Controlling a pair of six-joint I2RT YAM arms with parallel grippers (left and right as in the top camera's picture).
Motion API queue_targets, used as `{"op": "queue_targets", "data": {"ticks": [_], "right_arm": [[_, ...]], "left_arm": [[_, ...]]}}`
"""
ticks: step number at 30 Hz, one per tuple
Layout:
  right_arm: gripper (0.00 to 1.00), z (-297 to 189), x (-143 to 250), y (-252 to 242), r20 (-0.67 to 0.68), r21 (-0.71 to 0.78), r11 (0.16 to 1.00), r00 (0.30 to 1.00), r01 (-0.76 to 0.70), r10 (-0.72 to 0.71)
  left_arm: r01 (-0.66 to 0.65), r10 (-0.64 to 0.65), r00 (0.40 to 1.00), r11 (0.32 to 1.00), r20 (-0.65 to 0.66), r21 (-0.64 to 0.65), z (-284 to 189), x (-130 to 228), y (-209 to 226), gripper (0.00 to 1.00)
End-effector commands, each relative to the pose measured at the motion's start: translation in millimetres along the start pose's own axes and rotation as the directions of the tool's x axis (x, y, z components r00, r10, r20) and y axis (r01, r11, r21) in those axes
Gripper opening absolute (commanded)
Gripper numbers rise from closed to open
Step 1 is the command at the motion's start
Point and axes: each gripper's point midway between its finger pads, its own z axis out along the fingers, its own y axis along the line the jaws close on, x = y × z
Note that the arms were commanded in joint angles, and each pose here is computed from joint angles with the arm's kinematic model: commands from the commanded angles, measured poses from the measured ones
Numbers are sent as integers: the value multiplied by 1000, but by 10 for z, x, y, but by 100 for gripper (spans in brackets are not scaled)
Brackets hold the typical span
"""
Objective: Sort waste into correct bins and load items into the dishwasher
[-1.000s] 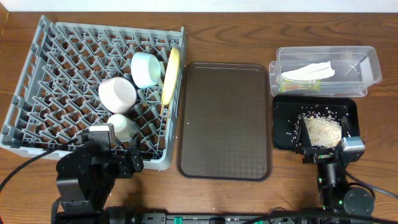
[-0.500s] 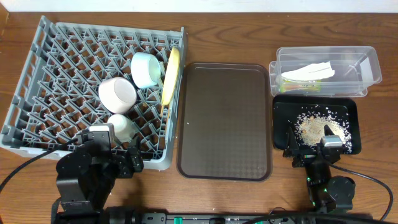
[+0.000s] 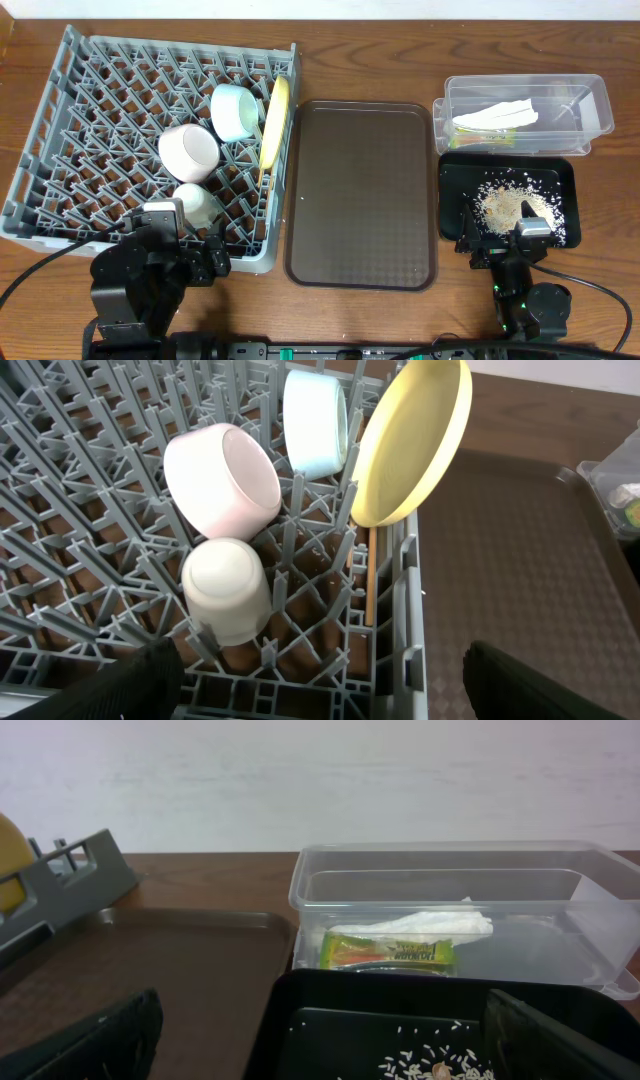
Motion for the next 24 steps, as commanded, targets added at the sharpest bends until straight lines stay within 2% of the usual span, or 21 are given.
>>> {"op": "queue_targets", "data": {"ticks": [1,11,12,16,24], "right_arm": [[99,-3,4,29,0,-13,1000,1000,6,-6],[99,-3,3,29,1,-13,1000,1000,6,-6],[99,-3,4,29,0,-13,1000,1000,6,-6],[99,-3,4,29,0,-13,1000,1000,6,-6],[99,-3,4,28,0,-13,1000,1000,6,-6]], "left_arm": [[-18,18,1000,1000,1,7,-1,-2,-14,93],[-18,18,1000,1000,1,7,-1,-2,-14,93],[-18,18,1000,1000,1,7,-1,-2,-14,98],[-24,24,1000,999,20,-31,-38,3,49,98],[-23,25,994,999,103,-23,213,387,117,98]]}}
